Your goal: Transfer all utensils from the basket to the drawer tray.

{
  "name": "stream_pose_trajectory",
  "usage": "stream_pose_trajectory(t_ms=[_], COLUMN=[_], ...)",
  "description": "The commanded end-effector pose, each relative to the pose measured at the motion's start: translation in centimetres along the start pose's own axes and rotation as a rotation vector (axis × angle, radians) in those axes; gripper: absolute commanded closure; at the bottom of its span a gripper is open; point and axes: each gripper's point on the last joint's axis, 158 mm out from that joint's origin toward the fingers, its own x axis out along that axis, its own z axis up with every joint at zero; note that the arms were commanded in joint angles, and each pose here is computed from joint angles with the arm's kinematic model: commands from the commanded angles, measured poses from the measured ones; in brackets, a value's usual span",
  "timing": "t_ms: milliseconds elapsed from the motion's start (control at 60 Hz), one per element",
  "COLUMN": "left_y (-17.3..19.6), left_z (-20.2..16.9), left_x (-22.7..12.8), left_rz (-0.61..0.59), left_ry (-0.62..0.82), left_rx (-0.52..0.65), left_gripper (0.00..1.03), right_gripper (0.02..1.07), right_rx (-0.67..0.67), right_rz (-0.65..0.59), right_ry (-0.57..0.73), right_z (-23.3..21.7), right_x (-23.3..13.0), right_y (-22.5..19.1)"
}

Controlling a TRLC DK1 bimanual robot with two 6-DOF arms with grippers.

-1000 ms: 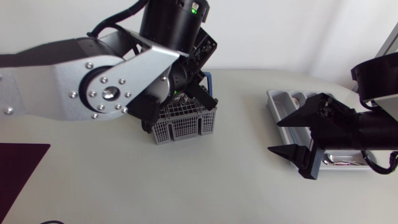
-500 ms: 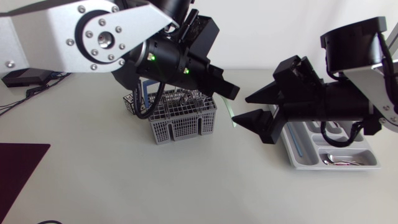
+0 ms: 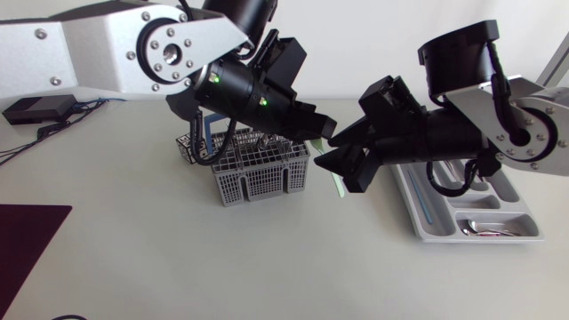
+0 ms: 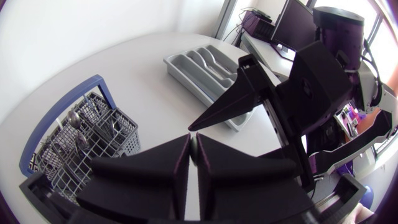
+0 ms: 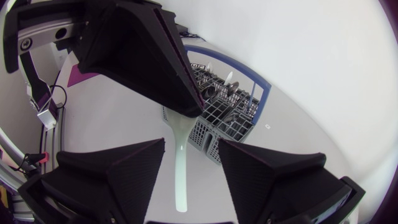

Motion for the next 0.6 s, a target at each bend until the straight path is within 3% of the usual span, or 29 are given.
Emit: stream_pose_trajectory(t_ms=[0,150,317,417,583], left_y=[-0.1,-0.4,-0.5,-0.8,-1.4], left_z=[1.2,1.4,2.0,2.6,4.4], left_x=[-0.5,-0.8,-1.4,-1.9,-2.9], left_rz=[-0.010,-0.021,-0.021,-0.025,-0.031], left_ry=[-0.022,-0.029,-0.047,-0.062,-0.110], left_rx=[-0.023,-0.023,-0.019,-0.013,0.014], left_gripper=[1.00,1.00,0.99,0.86,0.46], right_gripper=[0.69,0.99,1.01,1.01,1.01], right_rx=[0.002,-0.007,-0.011,-0.015,-0.026], right_rz=[0.002,0.016,0.046,0.059,0.079], right_ry=[-0.014,0.006,0.030,0.041,0.076], right_z=[0.8,0.3,-0.6,-1.0,-2.5], right_x=[0.4,0.8,1.0,1.1,1.2], right_y=[0.0,0.2,1.0,1.5,2.1])
